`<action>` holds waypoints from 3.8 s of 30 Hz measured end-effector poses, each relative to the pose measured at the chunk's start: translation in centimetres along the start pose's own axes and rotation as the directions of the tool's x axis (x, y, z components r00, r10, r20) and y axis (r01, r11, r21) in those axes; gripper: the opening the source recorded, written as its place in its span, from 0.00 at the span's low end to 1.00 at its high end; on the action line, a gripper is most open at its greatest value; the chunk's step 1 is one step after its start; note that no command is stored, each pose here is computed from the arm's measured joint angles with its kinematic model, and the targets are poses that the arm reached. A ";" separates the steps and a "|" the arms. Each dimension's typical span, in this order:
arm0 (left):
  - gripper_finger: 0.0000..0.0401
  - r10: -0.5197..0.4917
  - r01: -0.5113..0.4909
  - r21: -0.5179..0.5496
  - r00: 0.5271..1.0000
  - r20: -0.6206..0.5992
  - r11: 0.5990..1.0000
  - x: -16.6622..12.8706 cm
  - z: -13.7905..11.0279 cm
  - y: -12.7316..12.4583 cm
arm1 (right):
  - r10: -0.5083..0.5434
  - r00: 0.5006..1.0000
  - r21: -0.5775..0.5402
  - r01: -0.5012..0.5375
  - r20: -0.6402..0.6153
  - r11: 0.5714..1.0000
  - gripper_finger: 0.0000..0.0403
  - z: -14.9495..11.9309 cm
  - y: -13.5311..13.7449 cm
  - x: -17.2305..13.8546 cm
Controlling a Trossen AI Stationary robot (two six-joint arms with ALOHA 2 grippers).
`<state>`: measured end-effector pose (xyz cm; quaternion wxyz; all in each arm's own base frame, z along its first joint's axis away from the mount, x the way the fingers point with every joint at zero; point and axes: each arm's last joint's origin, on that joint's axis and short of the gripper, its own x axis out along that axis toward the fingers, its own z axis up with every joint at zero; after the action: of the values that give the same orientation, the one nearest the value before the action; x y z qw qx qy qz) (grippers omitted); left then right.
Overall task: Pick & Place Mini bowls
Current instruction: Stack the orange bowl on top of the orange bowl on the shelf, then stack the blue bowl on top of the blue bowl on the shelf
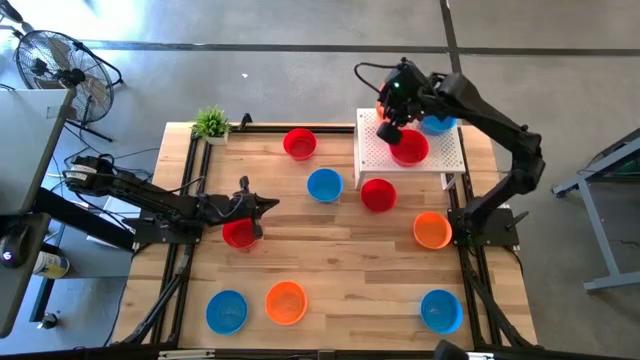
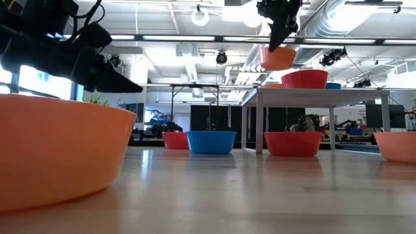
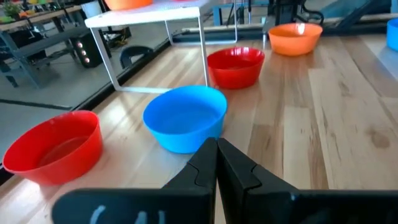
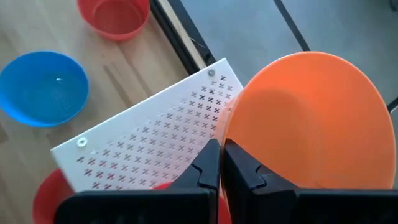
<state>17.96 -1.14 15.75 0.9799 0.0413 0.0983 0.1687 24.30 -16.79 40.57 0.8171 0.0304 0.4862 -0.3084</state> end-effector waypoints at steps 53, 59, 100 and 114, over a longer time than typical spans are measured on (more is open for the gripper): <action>0.00 -0.001 0.001 -0.002 1.000 0.017 1.000 0.0 0.2 0.0 | 0.024 0.987 0.062 -0.015 -0.156 0.998 0.04 0.2 -1.9 6.4; 0.00 -0.001 0.001 -0.002 1.000 0.017 1.000 0.0 0.2 0.0 | 0.022 0.987 0.061 -0.013 -0.157 0.998 0.02 0.2 -1.9 6.4; 0.00 -0.001 0.001 -0.002 1.000 0.016 1.000 0.0 0.2 0.0 | 0.039 0.989 -0.031 -0.035 0.139 0.999 0.26 0.4 0.8 -1.4; 0.00 -0.001 0.001 0.000 1.000 0.013 1.000 0.0 0.1 0.0 | 0.295 0.810 -0.204 -0.219 0.507 0.954 0.02 -4.1 5.1 -4.1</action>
<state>17.99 -1.14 15.88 0.9806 0.0423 0.0919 0.1680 22.43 -9.31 40.49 0.9538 -0.0465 0.2518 -0.1573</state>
